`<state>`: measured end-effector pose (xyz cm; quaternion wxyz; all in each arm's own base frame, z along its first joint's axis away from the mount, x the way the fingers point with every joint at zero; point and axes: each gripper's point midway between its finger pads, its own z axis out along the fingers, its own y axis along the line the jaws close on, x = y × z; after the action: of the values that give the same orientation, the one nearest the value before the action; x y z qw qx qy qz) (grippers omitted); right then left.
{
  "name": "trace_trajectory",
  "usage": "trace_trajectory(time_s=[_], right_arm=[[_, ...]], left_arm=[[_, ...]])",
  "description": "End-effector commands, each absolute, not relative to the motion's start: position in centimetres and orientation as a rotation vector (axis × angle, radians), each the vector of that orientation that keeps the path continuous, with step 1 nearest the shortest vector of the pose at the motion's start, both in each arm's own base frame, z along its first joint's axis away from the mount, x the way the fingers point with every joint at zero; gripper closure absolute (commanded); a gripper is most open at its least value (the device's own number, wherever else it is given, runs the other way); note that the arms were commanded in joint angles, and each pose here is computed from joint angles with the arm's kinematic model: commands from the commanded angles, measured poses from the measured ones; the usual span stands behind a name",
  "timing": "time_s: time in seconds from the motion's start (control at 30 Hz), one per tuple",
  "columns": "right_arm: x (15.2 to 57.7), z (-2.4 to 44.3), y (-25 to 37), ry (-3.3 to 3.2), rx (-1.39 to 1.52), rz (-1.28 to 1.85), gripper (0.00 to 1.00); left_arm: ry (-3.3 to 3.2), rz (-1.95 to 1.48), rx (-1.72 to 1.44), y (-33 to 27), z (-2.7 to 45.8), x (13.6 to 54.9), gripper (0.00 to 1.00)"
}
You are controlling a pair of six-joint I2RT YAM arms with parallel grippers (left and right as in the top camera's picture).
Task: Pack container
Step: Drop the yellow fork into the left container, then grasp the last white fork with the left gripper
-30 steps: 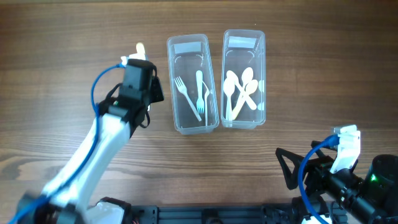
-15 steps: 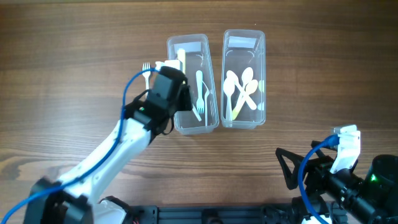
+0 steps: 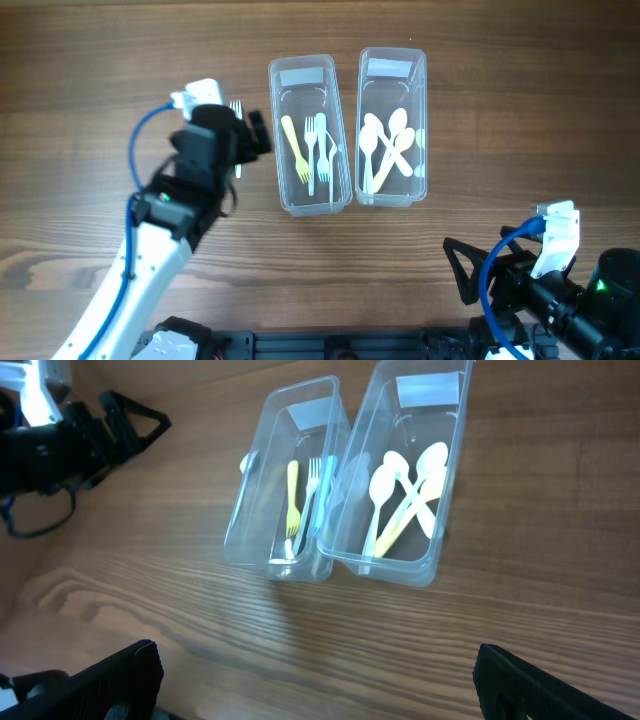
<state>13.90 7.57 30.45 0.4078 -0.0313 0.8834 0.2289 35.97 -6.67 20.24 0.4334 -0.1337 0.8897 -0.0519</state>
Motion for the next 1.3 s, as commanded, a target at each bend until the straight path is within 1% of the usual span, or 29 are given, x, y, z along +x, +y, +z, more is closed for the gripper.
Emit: trace_trajectory(time_s=[0.0, 0.2, 0.33, 0.63, 0.77, 0.83, 0.97, 1.1, 1.27], right_arm=[[13.9, 30.6, 7.5, 2.220, -0.065, 0.575, 0.00], [13.9, 30.6, 7.5, 2.220, -0.065, 0.575, 0.00], [13.9, 30.6, 7.5, 2.220, -0.065, 0.575, 0.00], [13.9, 30.6, 7.5, 2.220, -0.065, 0.575, 0.00], [13.9, 30.6, 7.5, 2.220, -0.065, 0.575, 0.00], [13.9, 30.6, 7.5, 2.219, -0.065, 0.574, 0.00], [13.9, 30.6, 7.5, 2.220, -0.065, 0.575, 0.00], [13.9, 30.6, 7.5, 2.220, -0.065, 0.575, 0.00], [13.9, 30.6, 7.5, 2.219, -0.065, 0.574, 0.00]], left_arm=[[2.358, -0.117, -0.240, -4.5, 15.4, 38.3, 0.00], [2.458, -0.198, -0.167, -5.0, 8.2, 41.7, 0.00], [2.433, -0.204, -0.143, -5.7, 6.3, 43.6, 0.00], [2.387, -0.153, -0.107, -5.3, 5.1, 45.3, 0.00], [2.398, -0.016, -0.070, -4.8, 3.9, 45.3, 0.00], [2.406, -0.003, -0.012, -5.4, 3.5, 45.2, 0.00], [2.395, 0.039, -0.025, -4.9, 3.4, 45.5, 0.00], [2.392, 0.070, -0.040, -4.4, 2.5, 45.8, 0.04], [2.405, 0.072, -0.037, -4.5, 1.5, 45.9, 0.05]])
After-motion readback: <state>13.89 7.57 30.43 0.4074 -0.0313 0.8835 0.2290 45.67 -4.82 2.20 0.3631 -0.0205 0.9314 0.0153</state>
